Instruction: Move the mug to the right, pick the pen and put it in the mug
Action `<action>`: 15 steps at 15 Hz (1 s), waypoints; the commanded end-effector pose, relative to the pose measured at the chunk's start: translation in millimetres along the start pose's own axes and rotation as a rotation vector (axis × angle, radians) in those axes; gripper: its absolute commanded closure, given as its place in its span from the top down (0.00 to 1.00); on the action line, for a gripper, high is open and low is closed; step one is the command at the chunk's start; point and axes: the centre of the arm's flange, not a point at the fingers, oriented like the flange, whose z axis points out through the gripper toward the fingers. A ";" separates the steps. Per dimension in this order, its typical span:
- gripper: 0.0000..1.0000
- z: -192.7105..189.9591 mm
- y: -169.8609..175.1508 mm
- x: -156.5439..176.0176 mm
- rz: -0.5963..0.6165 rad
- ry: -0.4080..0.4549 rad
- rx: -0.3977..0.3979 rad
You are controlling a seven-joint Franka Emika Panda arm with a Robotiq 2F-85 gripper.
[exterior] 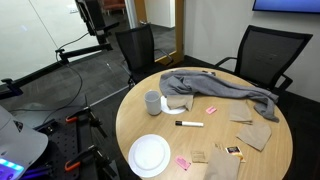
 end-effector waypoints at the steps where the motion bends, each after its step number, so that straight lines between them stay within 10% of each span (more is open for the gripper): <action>1: 1.00 30.7 -24.8 17.9 0.039 0.121 -0.045; 7: 1.00 77.2 -29.0 42.5 0.091 0.238 -0.061; 15: 1.00 148.4 -14.1 70.5 0.076 0.168 -0.048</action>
